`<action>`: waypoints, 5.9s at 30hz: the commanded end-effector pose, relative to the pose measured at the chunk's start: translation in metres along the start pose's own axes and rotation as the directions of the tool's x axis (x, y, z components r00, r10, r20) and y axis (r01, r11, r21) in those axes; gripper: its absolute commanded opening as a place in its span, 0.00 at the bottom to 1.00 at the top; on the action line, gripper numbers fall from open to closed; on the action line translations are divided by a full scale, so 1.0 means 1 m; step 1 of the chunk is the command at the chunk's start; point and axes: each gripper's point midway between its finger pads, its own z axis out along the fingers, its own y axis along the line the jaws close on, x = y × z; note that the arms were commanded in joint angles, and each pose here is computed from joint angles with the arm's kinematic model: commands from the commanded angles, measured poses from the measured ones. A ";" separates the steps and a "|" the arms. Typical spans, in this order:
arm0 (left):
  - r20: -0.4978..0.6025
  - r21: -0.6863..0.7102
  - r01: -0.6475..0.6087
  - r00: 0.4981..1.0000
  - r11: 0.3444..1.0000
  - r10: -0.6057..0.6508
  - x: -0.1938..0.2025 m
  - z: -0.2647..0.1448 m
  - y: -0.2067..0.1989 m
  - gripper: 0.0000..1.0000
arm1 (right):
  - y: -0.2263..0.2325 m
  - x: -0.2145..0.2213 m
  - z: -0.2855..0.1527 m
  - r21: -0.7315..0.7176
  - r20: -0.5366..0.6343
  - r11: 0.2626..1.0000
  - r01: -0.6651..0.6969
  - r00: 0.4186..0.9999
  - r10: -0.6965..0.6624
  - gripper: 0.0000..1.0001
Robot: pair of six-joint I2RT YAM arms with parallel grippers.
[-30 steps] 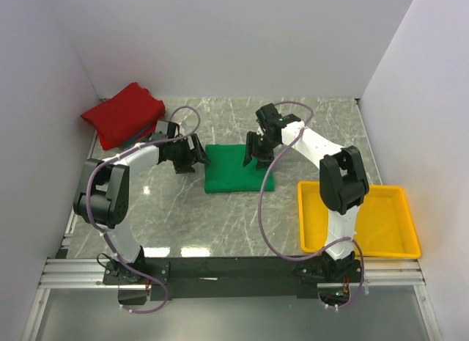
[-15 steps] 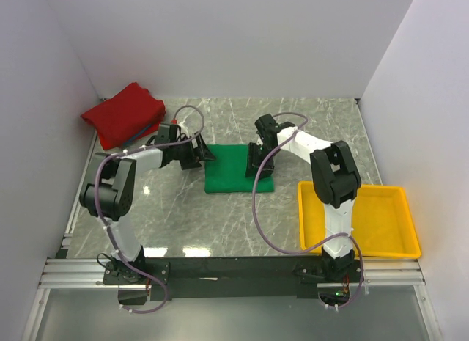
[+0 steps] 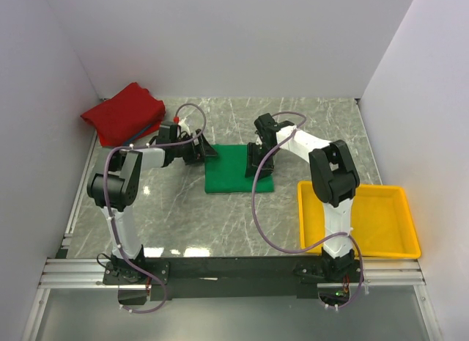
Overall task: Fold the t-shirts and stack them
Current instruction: Neatly place the folded tshirt to the corner, then reset both grippers
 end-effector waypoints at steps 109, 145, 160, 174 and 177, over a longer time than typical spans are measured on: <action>0.513 -0.085 -0.311 0.801 0.947 0.309 -0.338 -0.189 -0.096 0.00 | -0.037 -0.047 -0.030 0.087 0.019 0.996 0.014 1.000 -0.016 0.66; 0.609 -0.245 0.198 0.793 0.949 -0.009 -0.320 -0.283 0.098 0.00 | -0.032 -0.035 -0.022 0.029 0.002 1.000 -0.013 1.000 0.013 0.65; 0.672 -0.490 0.368 0.737 0.790 0.074 -0.309 -0.330 0.134 0.96 | -0.026 -0.041 -0.038 0.019 0.058 1.000 -0.009 0.998 0.008 0.66; 0.690 -0.645 0.447 0.689 0.620 0.221 -0.237 -0.350 0.088 0.99 | -0.031 -0.035 -0.078 0.042 0.235 0.999 -0.009 0.972 -0.001 0.66; 0.667 -0.644 0.422 0.718 0.638 0.199 -0.213 -0.334 0.073 1.00 | -0.031 -0.028 -0.089 0.044 0.276 0.999 -0.004 0.961 -0.009 0.66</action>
